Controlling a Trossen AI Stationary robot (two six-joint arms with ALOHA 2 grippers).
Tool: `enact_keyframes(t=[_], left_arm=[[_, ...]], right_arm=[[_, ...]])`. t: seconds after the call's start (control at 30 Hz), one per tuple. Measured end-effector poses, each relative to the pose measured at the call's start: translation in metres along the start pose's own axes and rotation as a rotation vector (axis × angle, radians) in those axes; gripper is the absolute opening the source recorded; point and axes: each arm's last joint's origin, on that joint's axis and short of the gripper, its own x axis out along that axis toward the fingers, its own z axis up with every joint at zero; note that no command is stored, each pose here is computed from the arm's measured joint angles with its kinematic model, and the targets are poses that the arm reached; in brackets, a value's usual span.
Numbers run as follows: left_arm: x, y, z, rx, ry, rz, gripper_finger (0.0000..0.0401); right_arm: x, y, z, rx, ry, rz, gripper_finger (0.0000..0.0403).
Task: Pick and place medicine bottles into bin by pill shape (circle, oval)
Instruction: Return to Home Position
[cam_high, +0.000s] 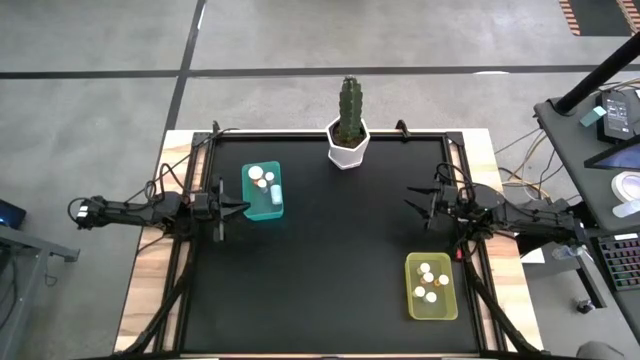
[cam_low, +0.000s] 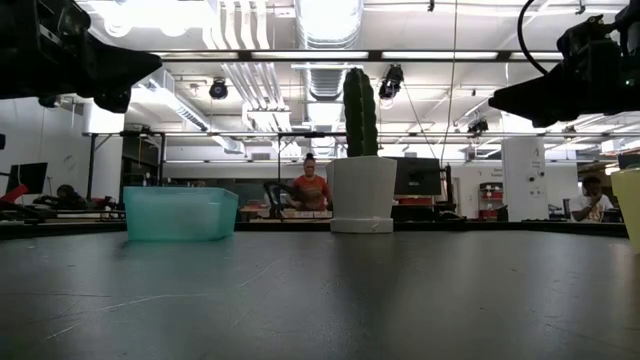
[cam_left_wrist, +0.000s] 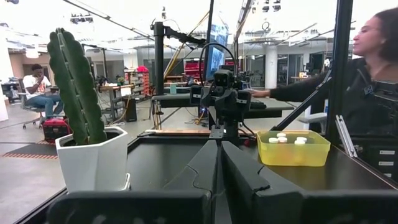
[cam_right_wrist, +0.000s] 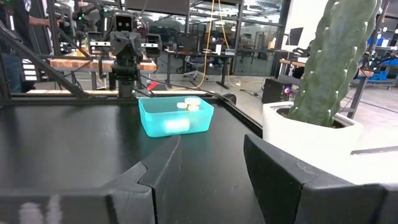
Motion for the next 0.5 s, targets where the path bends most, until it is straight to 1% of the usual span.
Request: enact_keyframes(t=[0.5], left_arm=[[0.0003,-0.0001,-0.0005,0.001,0.005,0.0,0.0005]], right_arm=[[0.0,0.0,-0.0001,0.0,0.0,0.0,0.0169]])
